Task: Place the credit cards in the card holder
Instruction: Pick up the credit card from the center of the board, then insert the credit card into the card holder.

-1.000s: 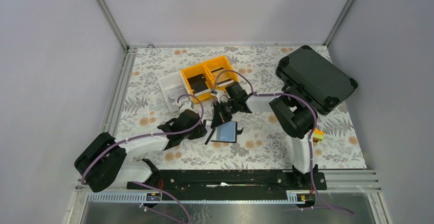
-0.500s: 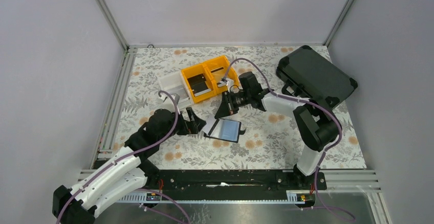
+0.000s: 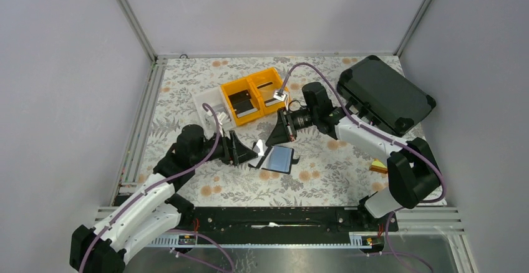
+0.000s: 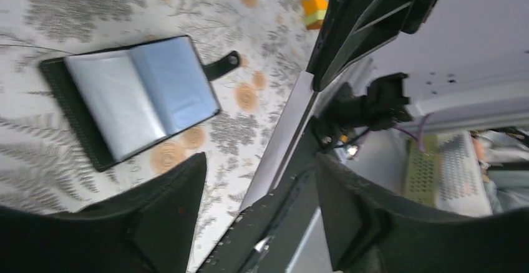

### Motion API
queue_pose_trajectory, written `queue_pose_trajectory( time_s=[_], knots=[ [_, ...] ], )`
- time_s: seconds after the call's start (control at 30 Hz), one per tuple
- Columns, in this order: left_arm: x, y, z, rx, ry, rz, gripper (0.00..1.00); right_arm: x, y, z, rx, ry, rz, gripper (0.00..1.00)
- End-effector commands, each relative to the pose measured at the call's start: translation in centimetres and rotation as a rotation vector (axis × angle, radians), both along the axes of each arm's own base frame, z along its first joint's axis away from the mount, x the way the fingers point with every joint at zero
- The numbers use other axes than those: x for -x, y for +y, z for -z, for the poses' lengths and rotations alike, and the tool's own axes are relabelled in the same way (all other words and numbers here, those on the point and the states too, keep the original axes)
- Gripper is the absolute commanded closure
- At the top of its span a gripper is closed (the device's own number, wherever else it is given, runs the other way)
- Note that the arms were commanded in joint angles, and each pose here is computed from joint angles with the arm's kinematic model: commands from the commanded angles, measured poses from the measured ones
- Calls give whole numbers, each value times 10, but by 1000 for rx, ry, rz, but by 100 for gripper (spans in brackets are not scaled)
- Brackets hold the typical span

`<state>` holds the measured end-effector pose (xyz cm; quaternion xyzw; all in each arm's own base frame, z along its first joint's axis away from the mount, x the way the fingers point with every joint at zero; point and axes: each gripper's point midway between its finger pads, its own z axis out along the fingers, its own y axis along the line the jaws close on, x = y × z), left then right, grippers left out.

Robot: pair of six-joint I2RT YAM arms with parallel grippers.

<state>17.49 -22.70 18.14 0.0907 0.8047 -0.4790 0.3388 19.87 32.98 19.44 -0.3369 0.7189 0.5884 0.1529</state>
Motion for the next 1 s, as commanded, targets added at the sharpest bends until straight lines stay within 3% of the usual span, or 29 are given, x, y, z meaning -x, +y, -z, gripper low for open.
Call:
queue_pose_trajectory(
  time_s=[0.0,0.2,0.37,0.47,0.5,0.6,0.7,0.8,0.97],
  knots=[
    [20,-20,-33,132,-64,197,40,18,-5,-24,-54,-27,-82,100],
    [25,-26,-33,171,-39,246,68,25,-3,-25,-56,-14,-119,100],
    [34,-33,-35,210,-11,313,83,21,-1,-23,-36,-31,-96,100],
    [34,-35,-31,187,11,323,100,16,-1,-25,-16,-44,-50,100],
    [34,-36,-30,175,16,324,100,13,-1,-25,-8,-49,-30,99],
    [25,-33,-24,104,46,278,100,-4,-4,-16,65,-72,110,57],
    [-3,-18,5,-61,99,114,100,-24,-17,-1,156,-100,300,36],
    [-26,-3,42,-194,198,-30,100,-41,-40,19,256,-96,524,27],
    [-42,-25,64,-102,291,-50,100,-45,-81,55,371,-16,802,27]
  ],
)
